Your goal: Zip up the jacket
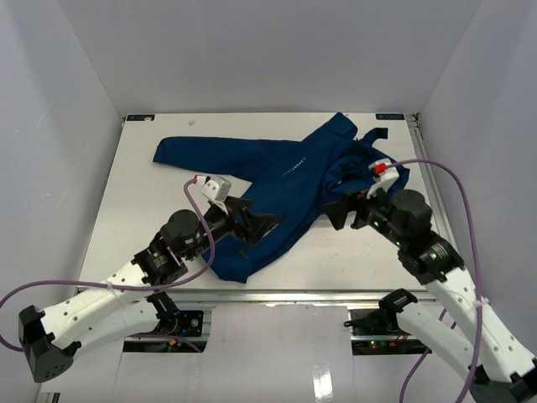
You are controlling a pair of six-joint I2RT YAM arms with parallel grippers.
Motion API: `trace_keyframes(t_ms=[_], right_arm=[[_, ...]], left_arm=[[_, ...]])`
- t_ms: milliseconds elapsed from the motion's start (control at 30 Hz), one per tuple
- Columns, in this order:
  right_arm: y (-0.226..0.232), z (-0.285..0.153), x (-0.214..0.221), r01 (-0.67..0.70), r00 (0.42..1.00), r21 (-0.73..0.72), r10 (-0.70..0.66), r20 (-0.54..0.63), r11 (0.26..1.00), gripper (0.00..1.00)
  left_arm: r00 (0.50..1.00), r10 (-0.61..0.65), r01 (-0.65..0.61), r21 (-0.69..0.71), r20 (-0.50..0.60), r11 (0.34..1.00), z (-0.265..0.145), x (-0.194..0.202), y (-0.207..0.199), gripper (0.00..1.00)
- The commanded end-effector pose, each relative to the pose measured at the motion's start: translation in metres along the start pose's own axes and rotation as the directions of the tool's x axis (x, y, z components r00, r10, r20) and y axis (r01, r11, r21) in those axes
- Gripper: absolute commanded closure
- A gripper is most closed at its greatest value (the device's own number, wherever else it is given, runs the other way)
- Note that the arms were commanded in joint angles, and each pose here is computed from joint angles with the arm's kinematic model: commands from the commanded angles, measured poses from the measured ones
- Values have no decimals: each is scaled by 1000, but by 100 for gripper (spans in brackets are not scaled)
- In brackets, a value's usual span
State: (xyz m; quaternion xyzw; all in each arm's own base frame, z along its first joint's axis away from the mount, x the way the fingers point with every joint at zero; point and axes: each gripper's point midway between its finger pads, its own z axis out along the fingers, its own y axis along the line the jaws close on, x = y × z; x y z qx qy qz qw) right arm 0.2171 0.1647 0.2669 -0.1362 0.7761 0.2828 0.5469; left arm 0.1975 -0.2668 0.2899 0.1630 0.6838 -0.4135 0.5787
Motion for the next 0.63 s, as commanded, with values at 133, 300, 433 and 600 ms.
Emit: trace_keyframes(t_ms=[133, 300, 433, 600], right_arm=[[-6, -30, -21, 38, 988, 47, -44, 146, 998, 10], [-6, -30, -18, 41, 987, 41, -47, 155, 998, 10], [-5, -27, -15, 45, 990, 31, -48, 135, 999, 10], [-6, -24, -13, 43, 991, 37, -48, 124, 998, 10]], left_arm=[[995, 28, -50, 222, 98, 974, -18, -10, -35, 2], [993, 32, -54, 203, 110, 978, -22, -9, -30, 2], [993, 33, -56, 203, 115, 978, -24, -9, -29, 2], [993, 35, -58, 203, 114, 977, -24, -8, -29, 2]])
